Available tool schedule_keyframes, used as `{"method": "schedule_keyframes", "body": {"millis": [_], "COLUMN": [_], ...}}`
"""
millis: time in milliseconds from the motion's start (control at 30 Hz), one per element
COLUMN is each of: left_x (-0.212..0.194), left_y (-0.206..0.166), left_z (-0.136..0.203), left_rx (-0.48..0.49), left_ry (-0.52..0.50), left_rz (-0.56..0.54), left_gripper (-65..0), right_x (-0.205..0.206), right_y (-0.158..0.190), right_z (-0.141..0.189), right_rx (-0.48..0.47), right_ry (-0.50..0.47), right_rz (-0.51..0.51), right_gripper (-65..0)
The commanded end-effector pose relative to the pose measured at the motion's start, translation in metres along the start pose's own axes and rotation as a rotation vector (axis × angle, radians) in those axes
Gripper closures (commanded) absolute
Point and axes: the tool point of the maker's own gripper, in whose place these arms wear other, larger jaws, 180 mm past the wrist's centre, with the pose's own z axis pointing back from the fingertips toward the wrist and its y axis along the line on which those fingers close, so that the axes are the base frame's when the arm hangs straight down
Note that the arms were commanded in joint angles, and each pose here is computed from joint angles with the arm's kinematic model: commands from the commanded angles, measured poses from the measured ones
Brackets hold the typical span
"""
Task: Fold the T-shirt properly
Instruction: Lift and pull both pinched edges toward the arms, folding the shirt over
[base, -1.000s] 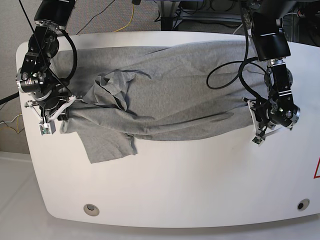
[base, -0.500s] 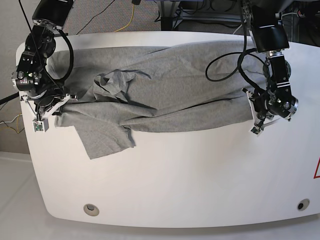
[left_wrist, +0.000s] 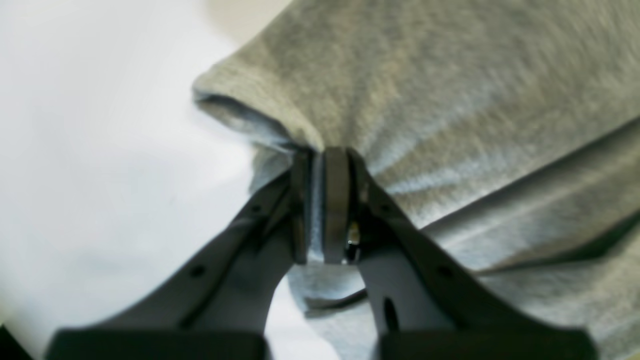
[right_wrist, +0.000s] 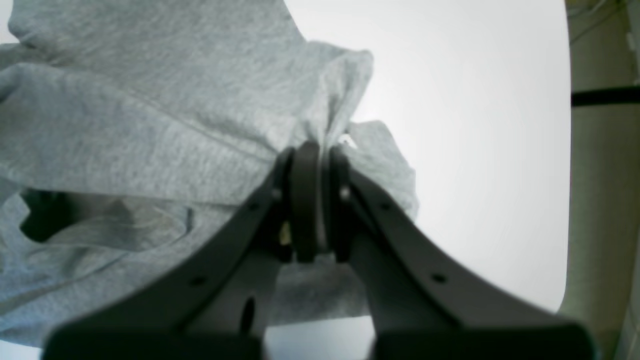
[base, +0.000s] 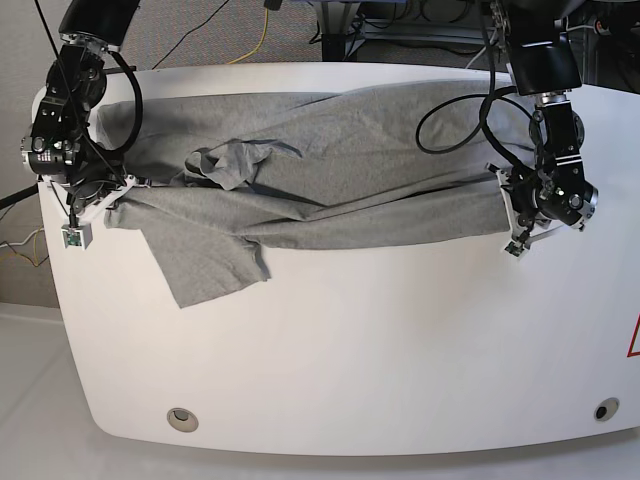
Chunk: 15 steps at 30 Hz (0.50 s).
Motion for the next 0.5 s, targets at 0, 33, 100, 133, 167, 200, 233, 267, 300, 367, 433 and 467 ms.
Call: {"method": "schedule_keyframes", "body": {"millis": [0,33,100,133,167,200,233,267,300,367,433,467], "left_x": [0.006,0.005,0.007,0.007,0.005,0.002,0.000,-0.002,-0.002,-0.006,-0.008,-0.008], "left_y": [0.009,0.010,0.015,0.016,0.015,0.012,0.011,0.010,0.010,0.013,0.015,0.015], "left_z": [0.008,0.009,0.014,0.015,0.015,0.013,0.013,0.012,0.012,0.012,0.013,0.013], "left_rx": [0.032,0.036,0.056,0.060,0.060,0.056,0.054,0.051,0.051,0.057,0.063,0.063], "left_ry": [-0.021,-0.022,-0.031,-0.034,-0.030,-0.023,-0.019,-0.015,-0.014,-0.005,0.000,0.000], "left_rz": [-0.008,-0.009,-0.015,-0.019,-0.020,-0.021,-0.022,-0.022,-0.022,-0.026,-0.028,-0.028], "left_gripper": [-2.9,-2.9,-2.9,-2.9,-2.9,-2.9,-2.9,-2.9,-2.9,-2.9,-2.9,-2.9], "right_x": [0.011,0.010,0.005,0.003,-0.001,-0.003,-0.005,-0.006,-0.009,-0.015,-0.024,-0.028], "right_y": [-0.009,-0.009,-0.010,-0.011,-0.012,-0.014,-0.016,-0.018,-0.019,-0.023,-0.022,-0.022], "right_z": [0.006,0.006,0.006,0.005,0.005,0.005,0.005,0.005,0.005,0.004,0.003,0.003], "right_rx": [-0.029,-0.029,-0.033,-0.035,-0.044,-0.052,-0.064,-0.077,-0.086,-0.115,-0.126,-0.132], "right_ry": [-0.026,-0.022,-0.010,-0.004,0.005,0.011,0.019,0.024,0.033,0.060,0.083,0.091], "right_rz": [0.009,0.008,0.009,0.011,0.014,0.016,0.020,0.023,0.024,0.032,0.031,0.031], "right_gripper": [-4.0,-4.0,-4.0,-4.0,-4.0,-4.0,-4.0,-4.0,-4.0,-4.0,-4.0,-4.0]}}
